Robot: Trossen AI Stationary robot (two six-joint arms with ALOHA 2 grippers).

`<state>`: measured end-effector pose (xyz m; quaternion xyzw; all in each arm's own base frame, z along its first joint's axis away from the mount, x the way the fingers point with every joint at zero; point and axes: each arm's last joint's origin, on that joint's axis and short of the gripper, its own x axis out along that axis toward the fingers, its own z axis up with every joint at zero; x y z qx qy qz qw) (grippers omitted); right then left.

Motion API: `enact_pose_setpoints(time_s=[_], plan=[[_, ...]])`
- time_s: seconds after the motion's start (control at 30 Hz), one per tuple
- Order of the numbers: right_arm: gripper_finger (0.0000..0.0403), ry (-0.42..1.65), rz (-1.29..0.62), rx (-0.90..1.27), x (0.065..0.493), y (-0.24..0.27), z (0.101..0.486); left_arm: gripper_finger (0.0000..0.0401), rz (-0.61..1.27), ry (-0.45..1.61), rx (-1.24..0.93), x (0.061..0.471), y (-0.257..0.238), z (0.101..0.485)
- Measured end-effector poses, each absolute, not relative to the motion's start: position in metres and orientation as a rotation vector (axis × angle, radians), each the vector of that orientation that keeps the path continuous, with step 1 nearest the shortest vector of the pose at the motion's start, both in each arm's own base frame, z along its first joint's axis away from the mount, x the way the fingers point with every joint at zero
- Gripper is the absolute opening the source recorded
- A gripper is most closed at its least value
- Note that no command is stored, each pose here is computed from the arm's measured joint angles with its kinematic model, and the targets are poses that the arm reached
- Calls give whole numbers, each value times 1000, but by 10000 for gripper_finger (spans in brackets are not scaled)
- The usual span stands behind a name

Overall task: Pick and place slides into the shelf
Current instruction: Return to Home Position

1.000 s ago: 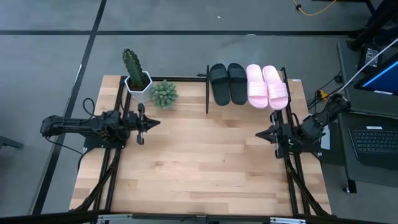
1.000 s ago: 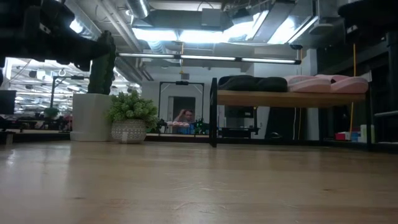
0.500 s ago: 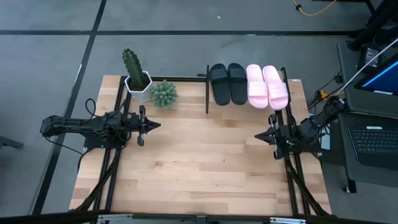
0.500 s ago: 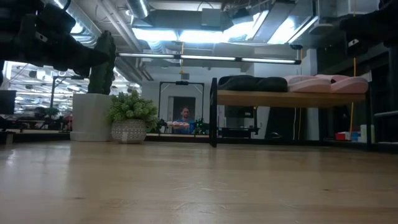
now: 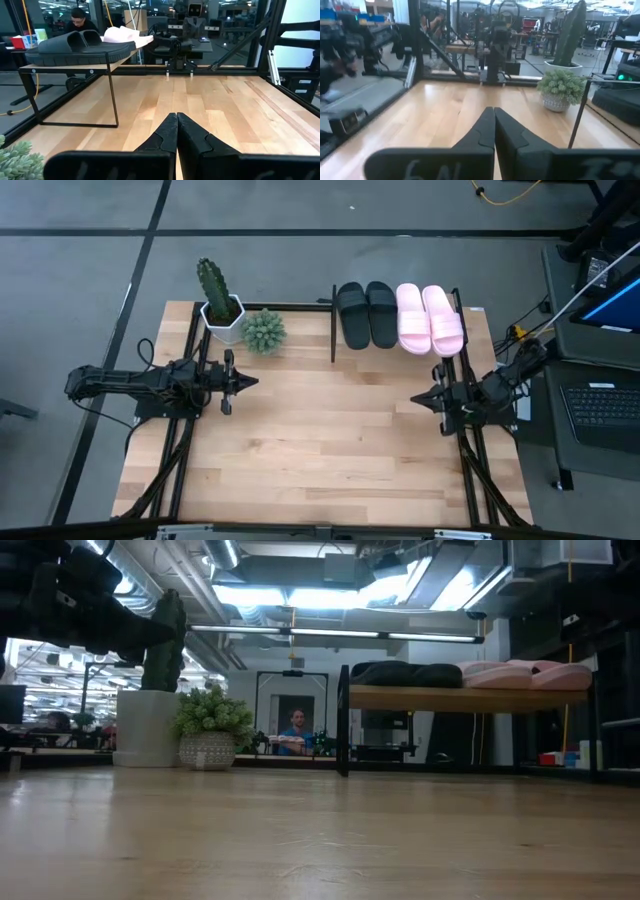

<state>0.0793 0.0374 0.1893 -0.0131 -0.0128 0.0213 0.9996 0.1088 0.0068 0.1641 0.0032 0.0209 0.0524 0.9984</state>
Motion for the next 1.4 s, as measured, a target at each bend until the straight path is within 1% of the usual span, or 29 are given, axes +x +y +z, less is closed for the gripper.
enact_pose_setpoints(time_s=[0.1,0.2,0.33,0.5,0.7,0.9,1.13,1.2,1.3,1.4], plan=[[3,-11,40,-49,83,40,175,0,105,41,6,109,7,164],[3,-52,43,-59,84,41,175,0,105,41,6,109,7,164],[3,-53,39,-79,84,40,175,0,108,38,10,109,7,164],[3,-51,116,-59,84,42,174,0,108,37,10,109,7,164],[3,-84,197,-129,84,45,172,0,109,37,10,109,7,164],[3,-89,177,-179,85,43,173,0,109,37,10,109,7,165],[3,-75,24,-191,91,29,173,0,109,37,10,109,7,165],[3,-77,31,-192,93,26,173,0,109,37,10,109,7,165],[3,-90,95,-198,94,23,173,0,109,37,10,109,7,165],[3,-98,100,-188,95,20,174,0,109,37,10,109,7,165]])
